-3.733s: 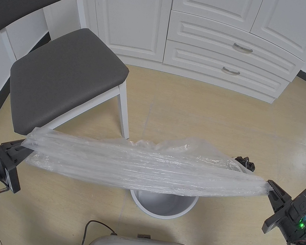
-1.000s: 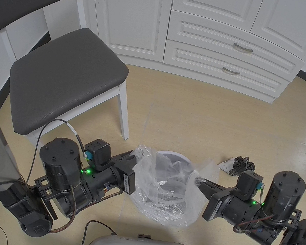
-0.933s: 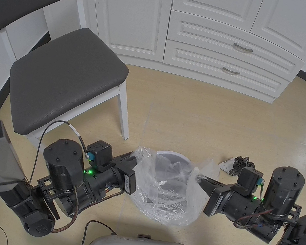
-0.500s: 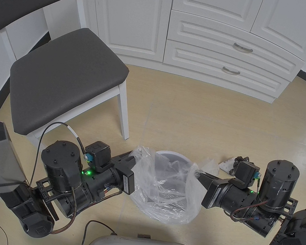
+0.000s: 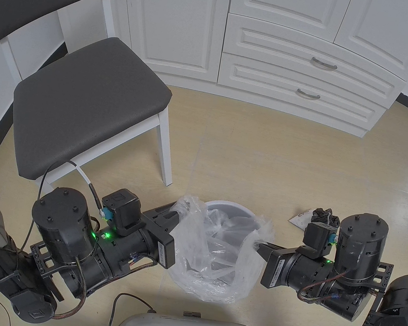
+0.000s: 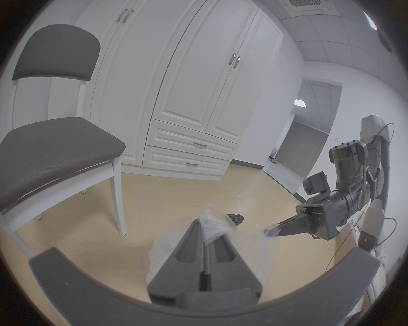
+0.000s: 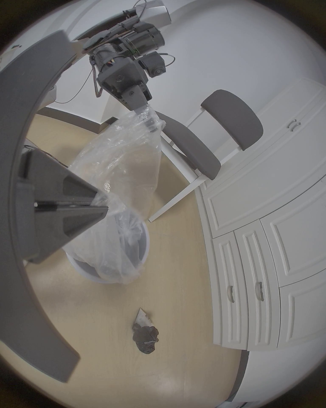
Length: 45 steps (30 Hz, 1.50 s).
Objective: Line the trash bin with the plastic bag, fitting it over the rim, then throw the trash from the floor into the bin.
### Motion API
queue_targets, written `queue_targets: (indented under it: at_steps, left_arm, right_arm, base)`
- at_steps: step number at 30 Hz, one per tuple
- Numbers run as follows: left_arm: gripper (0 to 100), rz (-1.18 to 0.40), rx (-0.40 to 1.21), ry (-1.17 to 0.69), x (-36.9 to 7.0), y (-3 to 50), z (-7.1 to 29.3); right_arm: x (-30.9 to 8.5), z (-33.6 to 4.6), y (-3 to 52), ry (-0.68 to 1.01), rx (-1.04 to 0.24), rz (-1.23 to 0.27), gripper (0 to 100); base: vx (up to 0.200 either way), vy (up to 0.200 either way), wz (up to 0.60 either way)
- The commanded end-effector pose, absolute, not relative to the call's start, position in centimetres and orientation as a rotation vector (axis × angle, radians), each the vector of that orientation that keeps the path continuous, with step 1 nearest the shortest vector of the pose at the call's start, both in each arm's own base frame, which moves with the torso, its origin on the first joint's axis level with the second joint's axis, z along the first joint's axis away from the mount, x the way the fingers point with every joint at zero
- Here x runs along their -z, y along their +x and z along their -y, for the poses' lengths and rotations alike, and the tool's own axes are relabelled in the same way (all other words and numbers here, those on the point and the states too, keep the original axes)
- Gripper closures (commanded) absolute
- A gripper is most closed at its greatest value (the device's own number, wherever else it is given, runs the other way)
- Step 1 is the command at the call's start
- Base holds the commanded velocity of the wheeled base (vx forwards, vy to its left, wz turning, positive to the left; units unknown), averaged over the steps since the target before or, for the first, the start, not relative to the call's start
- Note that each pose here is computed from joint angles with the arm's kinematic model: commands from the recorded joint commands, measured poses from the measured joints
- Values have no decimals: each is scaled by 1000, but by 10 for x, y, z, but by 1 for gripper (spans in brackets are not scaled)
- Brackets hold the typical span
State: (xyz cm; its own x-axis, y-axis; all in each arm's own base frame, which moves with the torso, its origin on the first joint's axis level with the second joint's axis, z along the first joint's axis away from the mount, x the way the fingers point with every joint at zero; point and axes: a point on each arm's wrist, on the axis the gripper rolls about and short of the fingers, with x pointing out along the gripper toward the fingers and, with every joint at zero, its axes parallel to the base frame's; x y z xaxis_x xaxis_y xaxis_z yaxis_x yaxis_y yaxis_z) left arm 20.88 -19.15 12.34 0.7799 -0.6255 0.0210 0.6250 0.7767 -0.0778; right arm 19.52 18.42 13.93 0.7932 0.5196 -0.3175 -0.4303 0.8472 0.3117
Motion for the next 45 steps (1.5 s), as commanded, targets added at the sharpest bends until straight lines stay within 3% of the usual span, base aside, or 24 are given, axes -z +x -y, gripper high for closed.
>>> queue_targets:
  at_steps: [1, 13, 20, 33, 45]
  left_arm:
    - [100, -28, 684, -73, -117, 209, 195]
    - [100, -103, 676, -98, -83, 231, 212]
    - [100, -96, 627, -159, -59, 282, 225]
    - [100, -158, 669, -385, -27, 317, 249]
    - [100, -191, 665, -384, -11, 320, 250]
  right_arm:
    - [-145, -187, 198, 237, -502, -421, 100]
    - [-130, -185, 224, 252, -399, -519, 100]
    - [-123, -183, 238, 290, -363, -532, 100]
    - [-89, -196, 260, 346, -347, -503, 100]
    - [-62, -206, 273, 400, -355, -461, 100]
  base:
    - [0, 0, 0]
    - [0, 0, 0]
    - [0, 0, 0]
    - [0, 0, 0]
    - [0, 0, 0]
